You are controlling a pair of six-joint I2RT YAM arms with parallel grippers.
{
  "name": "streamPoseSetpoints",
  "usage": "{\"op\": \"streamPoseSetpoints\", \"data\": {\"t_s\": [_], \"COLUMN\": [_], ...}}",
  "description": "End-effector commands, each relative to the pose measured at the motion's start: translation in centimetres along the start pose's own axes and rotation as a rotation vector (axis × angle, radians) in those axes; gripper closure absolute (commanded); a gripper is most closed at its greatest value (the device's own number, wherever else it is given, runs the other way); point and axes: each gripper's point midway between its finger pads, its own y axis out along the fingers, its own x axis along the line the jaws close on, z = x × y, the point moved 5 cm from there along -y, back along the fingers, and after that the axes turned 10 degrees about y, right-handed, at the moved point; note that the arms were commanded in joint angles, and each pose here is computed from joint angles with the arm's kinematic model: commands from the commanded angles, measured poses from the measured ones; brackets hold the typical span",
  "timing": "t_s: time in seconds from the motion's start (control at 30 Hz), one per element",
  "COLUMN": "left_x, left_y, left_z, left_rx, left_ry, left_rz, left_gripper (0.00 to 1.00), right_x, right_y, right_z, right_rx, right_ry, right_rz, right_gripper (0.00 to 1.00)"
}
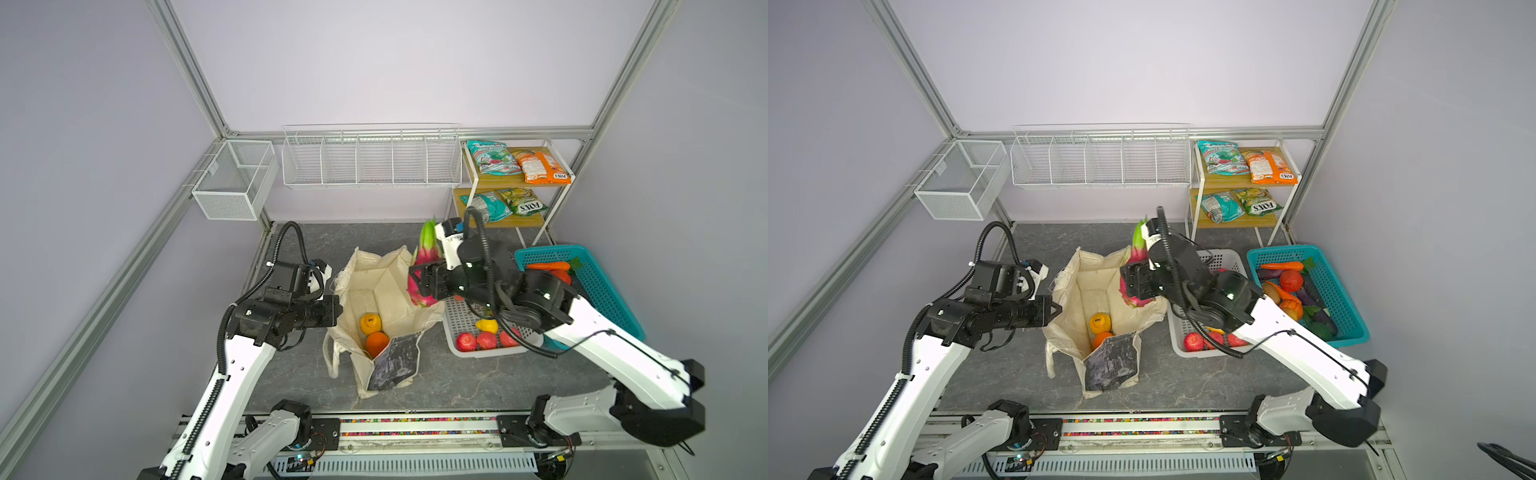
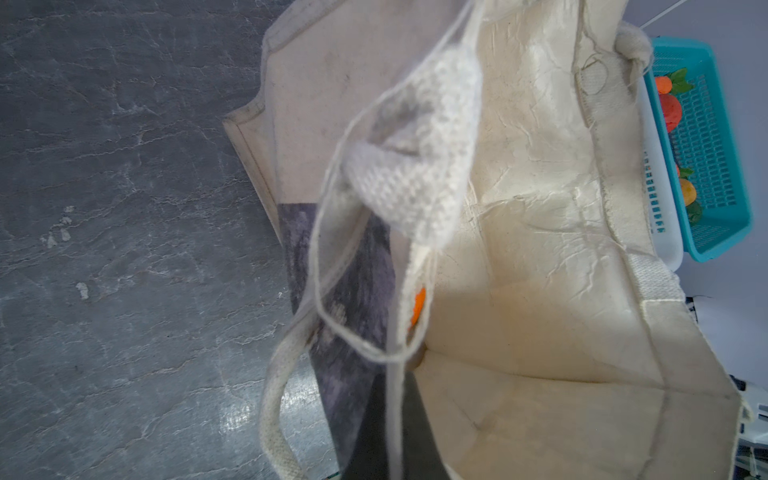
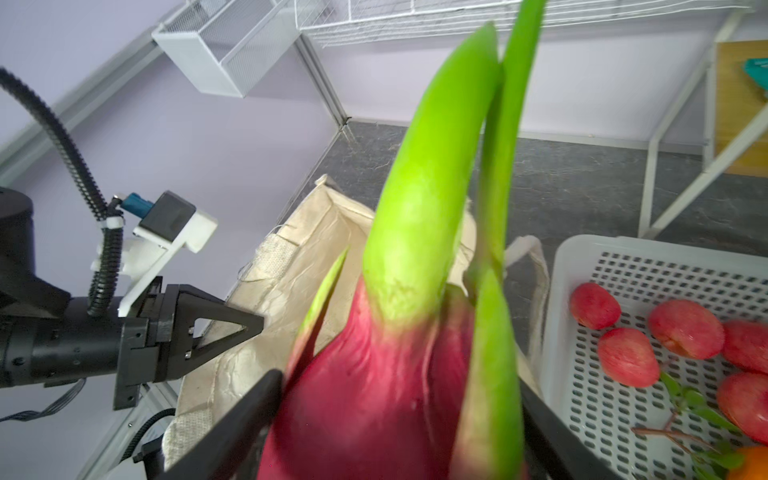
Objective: Place the food into the grocery bag and tie it
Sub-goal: 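Carry the dragon fruit with the right gripper over the open tote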
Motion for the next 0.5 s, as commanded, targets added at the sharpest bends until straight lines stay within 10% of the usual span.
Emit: {"op": "streamPoseSetpoints", "data": {"t_s": [0.0, 0.47], "left_x": [-1.0, -1.3], "left_y": [-1.1, -1.4], "left_z": [-1.0, -1.6], "left_rx": [-0.034, -0.070], "left_ry": [0.039, 0.021], "left_rz": [0.039, 0.057], "left_gripper": [1.00, 1.00], "right_x": [1.0, 3.2], "right_y": [1.5, 8.5], "right_z": [-0.4, 3.3], "right_rx": [-0.030, 0.079], "right_ry": [-0.065, -0.019], "right_rz": [0.024, -0.049], "right_gripper": [0.22, 0.22]}}
